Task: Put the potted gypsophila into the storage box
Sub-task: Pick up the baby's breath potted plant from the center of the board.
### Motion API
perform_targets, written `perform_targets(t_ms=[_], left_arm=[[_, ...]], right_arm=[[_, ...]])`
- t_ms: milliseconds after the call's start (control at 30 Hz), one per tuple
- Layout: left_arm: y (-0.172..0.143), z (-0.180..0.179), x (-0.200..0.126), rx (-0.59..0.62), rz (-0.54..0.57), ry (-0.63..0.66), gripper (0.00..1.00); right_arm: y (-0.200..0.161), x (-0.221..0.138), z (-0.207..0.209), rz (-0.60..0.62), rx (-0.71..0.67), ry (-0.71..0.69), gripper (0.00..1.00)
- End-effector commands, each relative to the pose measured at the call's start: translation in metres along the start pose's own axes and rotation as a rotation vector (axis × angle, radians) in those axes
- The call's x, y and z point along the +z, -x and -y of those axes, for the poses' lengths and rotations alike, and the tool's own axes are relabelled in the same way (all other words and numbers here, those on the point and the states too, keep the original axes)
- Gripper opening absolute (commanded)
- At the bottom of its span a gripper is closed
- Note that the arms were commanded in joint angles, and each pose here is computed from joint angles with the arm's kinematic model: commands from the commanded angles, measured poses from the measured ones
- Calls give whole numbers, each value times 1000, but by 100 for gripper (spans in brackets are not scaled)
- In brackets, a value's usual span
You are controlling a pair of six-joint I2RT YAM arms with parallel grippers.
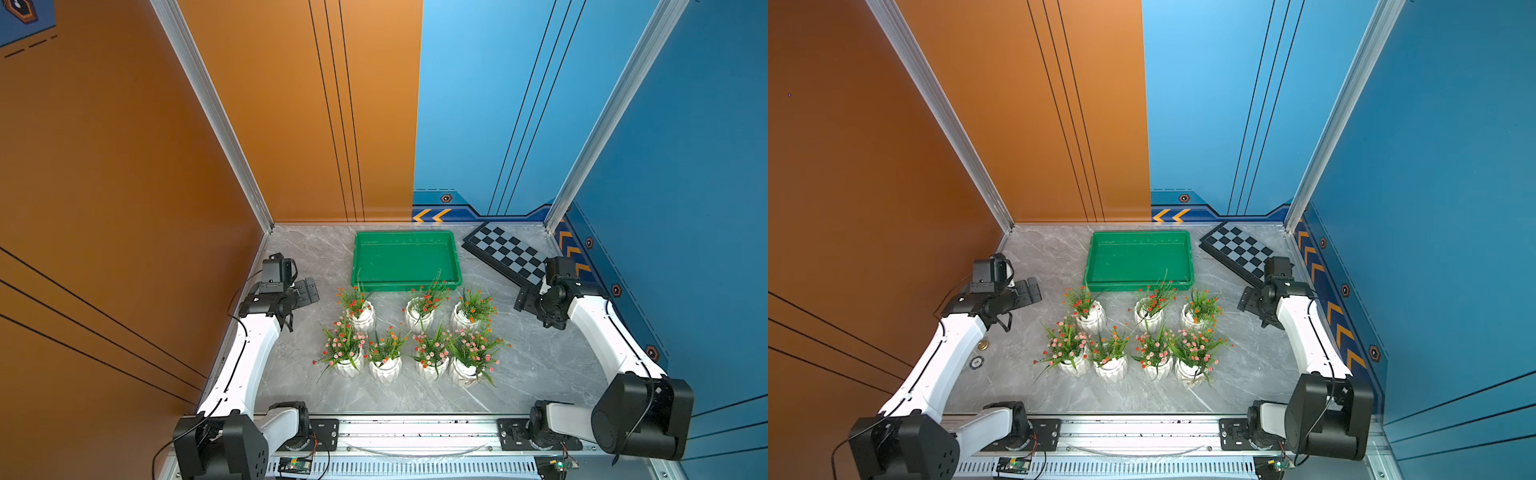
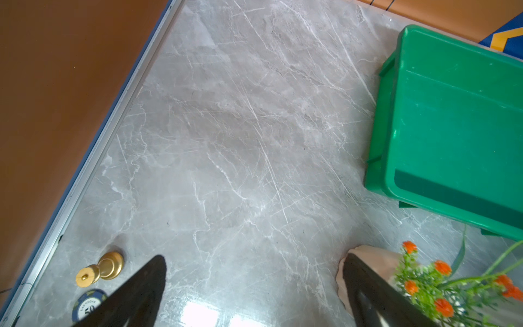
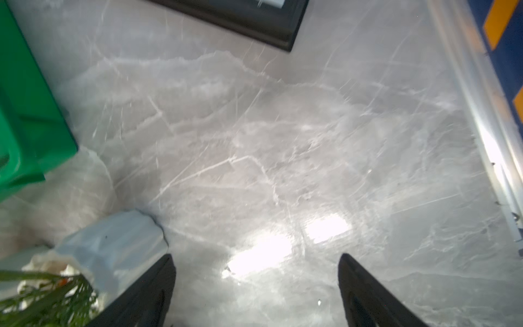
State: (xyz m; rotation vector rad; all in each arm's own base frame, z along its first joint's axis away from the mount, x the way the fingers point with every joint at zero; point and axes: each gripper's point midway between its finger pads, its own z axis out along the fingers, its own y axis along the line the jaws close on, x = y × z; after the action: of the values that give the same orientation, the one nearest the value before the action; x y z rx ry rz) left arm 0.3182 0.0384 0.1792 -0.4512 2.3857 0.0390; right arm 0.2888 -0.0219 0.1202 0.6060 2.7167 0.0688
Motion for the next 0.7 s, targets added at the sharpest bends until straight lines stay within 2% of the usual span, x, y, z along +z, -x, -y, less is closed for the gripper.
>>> perform_targets(t_ms=[0, 233, 667], left_arm=[[-11, 1, 0, -17, -49, -16, 98], [-14, 6, 5, -18, -71, -27, 98], [-20, 12, 9, -19, -90, -32, 98]], right_arm=[[-29, 11, -12, -116, -66, -3, 88], [-43, 23, -61, -136, -175, 74, 75], [-50, 25, -106, -130, -268, 134, 70]])
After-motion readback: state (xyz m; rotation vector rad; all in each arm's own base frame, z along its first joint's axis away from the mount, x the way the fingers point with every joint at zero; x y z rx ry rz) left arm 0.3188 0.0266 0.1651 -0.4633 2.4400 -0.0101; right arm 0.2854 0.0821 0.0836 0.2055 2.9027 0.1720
